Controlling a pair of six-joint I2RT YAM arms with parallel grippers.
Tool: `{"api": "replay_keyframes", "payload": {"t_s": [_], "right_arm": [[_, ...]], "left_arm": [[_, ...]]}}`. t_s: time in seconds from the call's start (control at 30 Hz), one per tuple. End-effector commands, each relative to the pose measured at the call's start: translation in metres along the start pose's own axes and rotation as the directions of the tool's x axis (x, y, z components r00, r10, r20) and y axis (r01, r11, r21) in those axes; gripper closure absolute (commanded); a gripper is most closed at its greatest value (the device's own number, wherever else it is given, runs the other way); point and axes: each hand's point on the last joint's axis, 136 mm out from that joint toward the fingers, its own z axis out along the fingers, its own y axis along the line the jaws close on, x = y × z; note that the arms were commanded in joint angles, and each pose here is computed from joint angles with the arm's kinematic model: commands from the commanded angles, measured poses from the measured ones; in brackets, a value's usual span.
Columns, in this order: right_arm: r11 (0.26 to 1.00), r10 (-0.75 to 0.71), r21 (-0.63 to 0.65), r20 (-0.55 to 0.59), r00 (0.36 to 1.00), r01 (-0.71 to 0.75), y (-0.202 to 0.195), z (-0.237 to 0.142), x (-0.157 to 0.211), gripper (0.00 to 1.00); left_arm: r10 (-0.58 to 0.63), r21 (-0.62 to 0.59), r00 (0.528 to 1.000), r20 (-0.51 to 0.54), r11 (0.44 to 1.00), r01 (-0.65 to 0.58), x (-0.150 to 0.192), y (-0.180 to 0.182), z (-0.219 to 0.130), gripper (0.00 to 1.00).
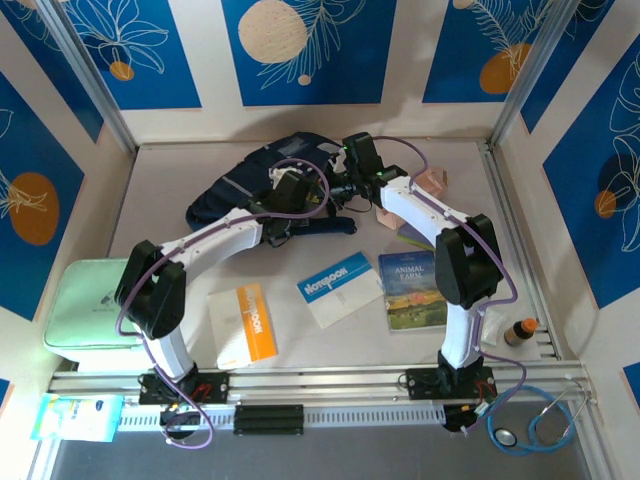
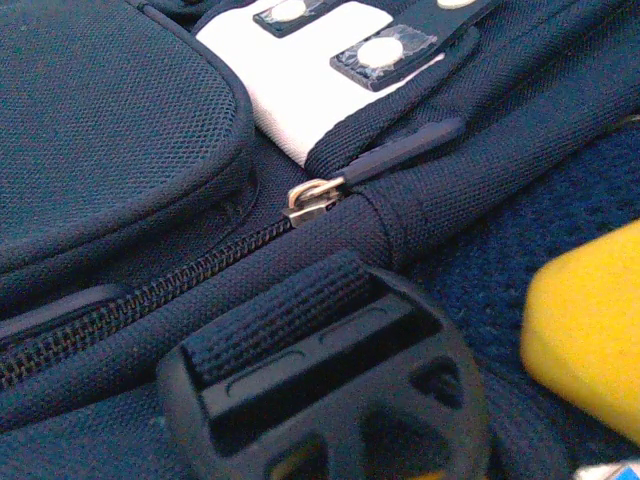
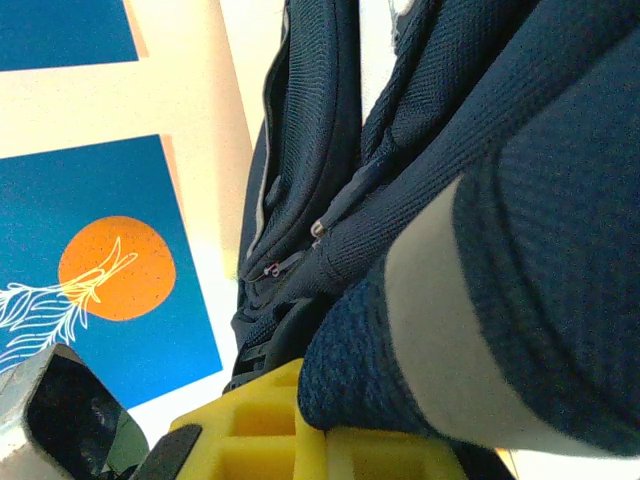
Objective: Pack the student bag
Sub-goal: Unzip the student bag at the top-center of the table.
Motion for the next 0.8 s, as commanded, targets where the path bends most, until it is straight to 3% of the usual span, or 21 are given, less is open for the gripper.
{"api": "replay_keyframes", "payload": {"t_s": [0.0,0.13,0.4,0.77], "right_arm": [[0.997,-0.034,-0.069,-0.084,0.996,0.028,0.027,-0.012,0.028,1.00],[0.997,-0.030,-0.067,-0.082,0.996,0.024,0.026,-0.012,0.027,1.00],[0.999,-0.033,-0.013,-0.024,0.999,0.033,0.014,-0.016,0.013,1.00],[0.992,-0.061,0.114,0.075,0.995,0.052,-0.021,-0.017,-0.010,1.00]], "left_arm": [[0.003,0.005,0.998,0.066,1.000,-0.004,-0.019,0.000,0.004,0.82],[0.010,-0.003,0.998,0.069,1.000,-0.010,-0.019,0.002,0.004,0.83],[0.036,-0.028,0.999,0.039,0.999,-0.035,-0.004,0.014,-0.001,1.00],[0.045,-0.037,0.994,-0.095,0.998,-0.049,0.058,0.067,-0.024,1.00]]}}
